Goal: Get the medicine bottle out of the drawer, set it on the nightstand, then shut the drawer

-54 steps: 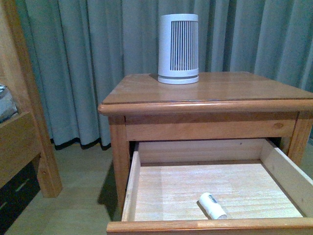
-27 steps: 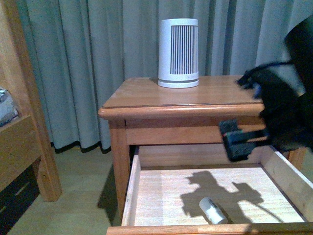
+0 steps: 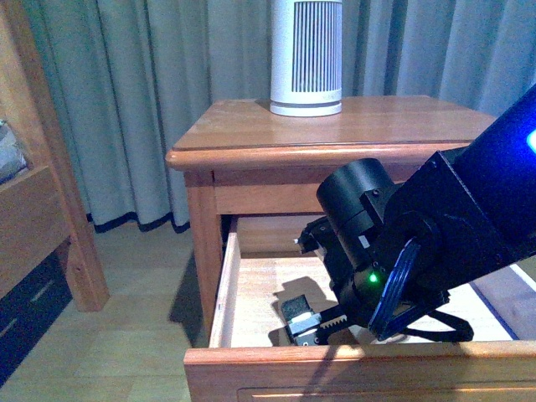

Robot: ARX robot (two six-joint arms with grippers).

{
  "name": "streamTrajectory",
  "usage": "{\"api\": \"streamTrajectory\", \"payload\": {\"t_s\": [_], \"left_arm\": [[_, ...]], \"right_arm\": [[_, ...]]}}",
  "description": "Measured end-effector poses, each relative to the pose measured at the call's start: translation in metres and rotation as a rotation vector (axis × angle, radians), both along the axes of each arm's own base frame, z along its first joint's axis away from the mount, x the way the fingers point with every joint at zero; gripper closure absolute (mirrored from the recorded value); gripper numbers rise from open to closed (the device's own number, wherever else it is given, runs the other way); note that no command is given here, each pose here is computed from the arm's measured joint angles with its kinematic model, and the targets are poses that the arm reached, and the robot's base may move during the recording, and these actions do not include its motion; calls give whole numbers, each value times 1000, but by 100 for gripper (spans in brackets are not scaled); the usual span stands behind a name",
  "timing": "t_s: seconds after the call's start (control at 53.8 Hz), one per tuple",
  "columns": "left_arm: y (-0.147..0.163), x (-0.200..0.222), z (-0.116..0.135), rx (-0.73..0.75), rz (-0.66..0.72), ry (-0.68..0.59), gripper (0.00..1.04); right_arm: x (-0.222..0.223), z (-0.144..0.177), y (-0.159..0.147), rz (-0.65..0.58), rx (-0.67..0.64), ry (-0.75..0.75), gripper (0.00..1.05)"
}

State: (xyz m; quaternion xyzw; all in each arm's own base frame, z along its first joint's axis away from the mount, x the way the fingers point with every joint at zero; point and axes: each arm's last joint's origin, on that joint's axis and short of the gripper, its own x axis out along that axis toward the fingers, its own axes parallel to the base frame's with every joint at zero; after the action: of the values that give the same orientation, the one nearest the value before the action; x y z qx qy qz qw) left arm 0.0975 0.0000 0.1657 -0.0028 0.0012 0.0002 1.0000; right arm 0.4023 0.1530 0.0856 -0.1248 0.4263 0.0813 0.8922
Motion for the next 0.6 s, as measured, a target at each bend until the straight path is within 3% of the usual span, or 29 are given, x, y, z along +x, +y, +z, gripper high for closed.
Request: {"api": "streamTrajectory", "payload": {"t_s": [0.13,0.595], "left_arm": [[0,0,0,0,0,0,7],[0,0,0,0,0,0,7]], "right_arm": [[4,1,0,-28,-12,-16,8],[3,-8,-11,-95,12,-22,72]]}}
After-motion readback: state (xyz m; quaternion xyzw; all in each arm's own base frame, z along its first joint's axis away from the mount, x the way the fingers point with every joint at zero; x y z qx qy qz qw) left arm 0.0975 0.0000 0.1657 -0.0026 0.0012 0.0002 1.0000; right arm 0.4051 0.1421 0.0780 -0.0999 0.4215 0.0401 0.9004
